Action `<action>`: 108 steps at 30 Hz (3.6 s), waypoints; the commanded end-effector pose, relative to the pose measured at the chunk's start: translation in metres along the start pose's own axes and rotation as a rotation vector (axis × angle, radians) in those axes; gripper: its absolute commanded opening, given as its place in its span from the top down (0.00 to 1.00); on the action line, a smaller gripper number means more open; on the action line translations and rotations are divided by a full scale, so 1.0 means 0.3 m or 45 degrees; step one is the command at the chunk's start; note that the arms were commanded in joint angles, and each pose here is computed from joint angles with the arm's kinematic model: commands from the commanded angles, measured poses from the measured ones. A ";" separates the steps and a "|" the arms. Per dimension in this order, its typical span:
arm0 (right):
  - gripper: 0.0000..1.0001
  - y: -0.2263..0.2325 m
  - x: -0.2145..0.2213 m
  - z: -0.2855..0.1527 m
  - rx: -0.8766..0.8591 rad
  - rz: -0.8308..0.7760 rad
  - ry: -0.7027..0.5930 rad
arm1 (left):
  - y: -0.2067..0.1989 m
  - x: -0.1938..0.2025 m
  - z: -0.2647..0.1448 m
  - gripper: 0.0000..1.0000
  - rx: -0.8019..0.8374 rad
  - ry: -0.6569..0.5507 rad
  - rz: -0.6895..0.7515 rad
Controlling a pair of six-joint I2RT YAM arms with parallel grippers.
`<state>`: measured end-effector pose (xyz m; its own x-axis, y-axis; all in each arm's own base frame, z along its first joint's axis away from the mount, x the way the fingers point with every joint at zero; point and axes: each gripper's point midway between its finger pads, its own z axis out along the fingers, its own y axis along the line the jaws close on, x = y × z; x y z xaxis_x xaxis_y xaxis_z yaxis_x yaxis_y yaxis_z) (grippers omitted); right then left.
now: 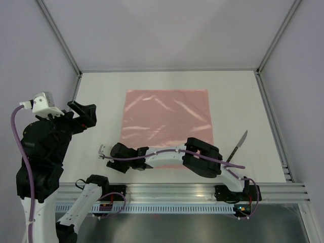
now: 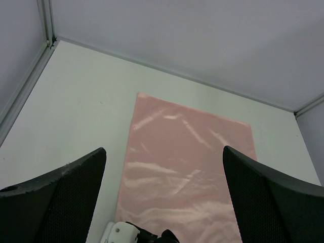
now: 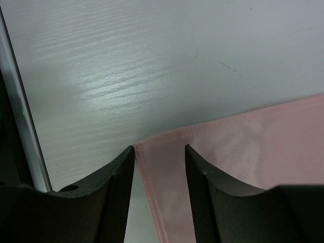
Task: Fold the napkin, place the utensils inside, and roll it up
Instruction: Fold the napkin
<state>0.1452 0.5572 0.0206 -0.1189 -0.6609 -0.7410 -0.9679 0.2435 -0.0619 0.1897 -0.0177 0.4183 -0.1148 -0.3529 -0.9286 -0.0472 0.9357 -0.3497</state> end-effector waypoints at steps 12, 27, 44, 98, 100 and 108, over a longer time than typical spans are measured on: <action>0.77 0.022 0.032 -0.003 -0.023 0.000 0.036 | 0.010 0.001 -0.011 0.00 -0.011 -0.001 0.015; 0.94 0.052 -0.161 -0.144 -0.108 0.030 -0.069 | 0.011 -0.001 -0.006 0.00 -0.016 0.001 0.020; 0.48 0.041 -0.125 -0.064 -0.076 0.023 -0.011 | 0.014 0.005 -0.009 0.00 -0.015 0.004 0.038; 1.00 -0.012 -0.075 -0.044 0.018 0.027 0.108 | 0.022 0.015 0.000 0.00 -0.025 0.019 0.072; 1.00 -0.022 -0.085 -0.057 0.026 0.021 0.102 | 0.021 0.017 0.002 0.00 -0.024 0.023 0.071; 1.00 -0.102 -0.105 -0.108 0.076 0.040 0.089 | 0.020 0.026 0.018 0.00 -0.025 0.037 0.073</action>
<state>0.1518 0.5552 0.0286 -0.1687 -0.7263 -0.6664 -0.9646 0.2607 -0.0400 0.1890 -0.0175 0.4145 -0.1246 -0.3489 -0.9288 -0.0506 0.9371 -0.3453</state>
